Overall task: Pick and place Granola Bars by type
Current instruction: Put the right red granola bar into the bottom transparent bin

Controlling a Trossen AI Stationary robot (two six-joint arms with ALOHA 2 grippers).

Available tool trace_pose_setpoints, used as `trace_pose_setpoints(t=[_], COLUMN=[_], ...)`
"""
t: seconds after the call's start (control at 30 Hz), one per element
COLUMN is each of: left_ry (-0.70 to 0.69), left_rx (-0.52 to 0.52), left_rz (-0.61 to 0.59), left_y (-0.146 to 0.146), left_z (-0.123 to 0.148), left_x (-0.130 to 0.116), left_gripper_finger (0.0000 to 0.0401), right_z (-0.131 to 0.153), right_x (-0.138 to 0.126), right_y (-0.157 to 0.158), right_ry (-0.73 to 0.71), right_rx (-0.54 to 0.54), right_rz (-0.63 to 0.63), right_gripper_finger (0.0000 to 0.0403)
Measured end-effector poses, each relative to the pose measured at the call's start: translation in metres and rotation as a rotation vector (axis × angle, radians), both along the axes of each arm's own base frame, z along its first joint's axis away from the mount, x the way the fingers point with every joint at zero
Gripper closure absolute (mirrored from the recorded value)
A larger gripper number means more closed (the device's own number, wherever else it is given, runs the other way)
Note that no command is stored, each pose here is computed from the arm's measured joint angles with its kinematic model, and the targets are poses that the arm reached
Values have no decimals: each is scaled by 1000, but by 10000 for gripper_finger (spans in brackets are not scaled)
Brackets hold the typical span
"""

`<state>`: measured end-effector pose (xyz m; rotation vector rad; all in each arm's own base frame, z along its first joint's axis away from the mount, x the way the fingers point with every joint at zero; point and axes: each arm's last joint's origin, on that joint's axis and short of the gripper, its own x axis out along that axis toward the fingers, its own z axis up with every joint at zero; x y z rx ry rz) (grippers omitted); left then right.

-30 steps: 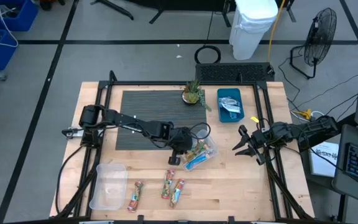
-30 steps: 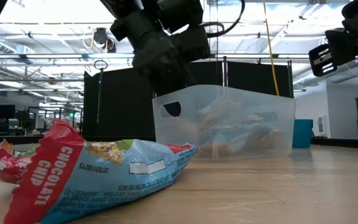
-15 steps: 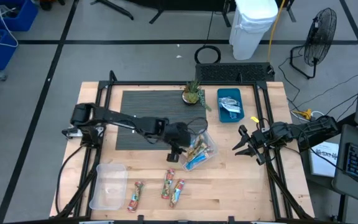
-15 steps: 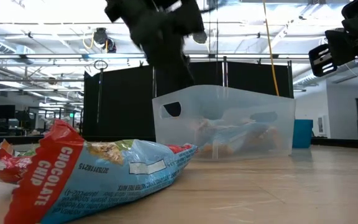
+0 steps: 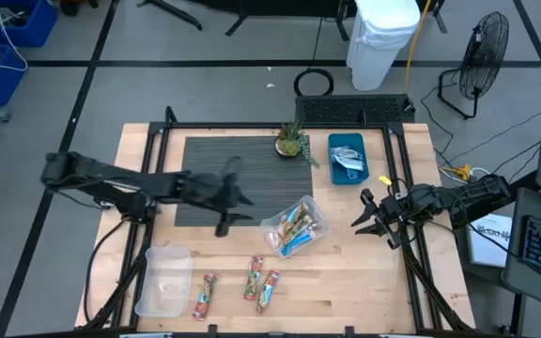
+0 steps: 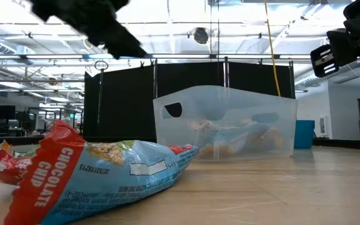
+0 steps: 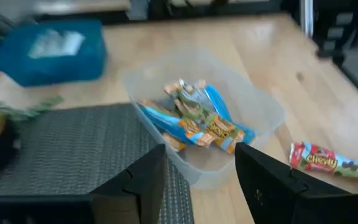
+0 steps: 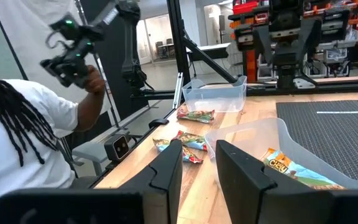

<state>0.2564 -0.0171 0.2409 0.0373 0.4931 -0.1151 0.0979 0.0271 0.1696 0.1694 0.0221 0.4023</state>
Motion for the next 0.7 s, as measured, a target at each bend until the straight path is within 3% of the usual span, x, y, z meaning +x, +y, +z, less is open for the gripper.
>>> trace_pose_setpoints(t=[0.33,0.7], left_ry=[-296,-442], left_rx=[-17,8], left_rz=[62,90], left_y=[6,10], left_z=[-14,-38], left_x=[-88,-132], left_gripper_finger=[206,206], right_z=[0,1], right_x=[0,0], right_y=[0,0], right_ry=[-10,-17], right_rx=[-25,-23], right_rz=[0,-2], right_gripper_finger=[314,314])
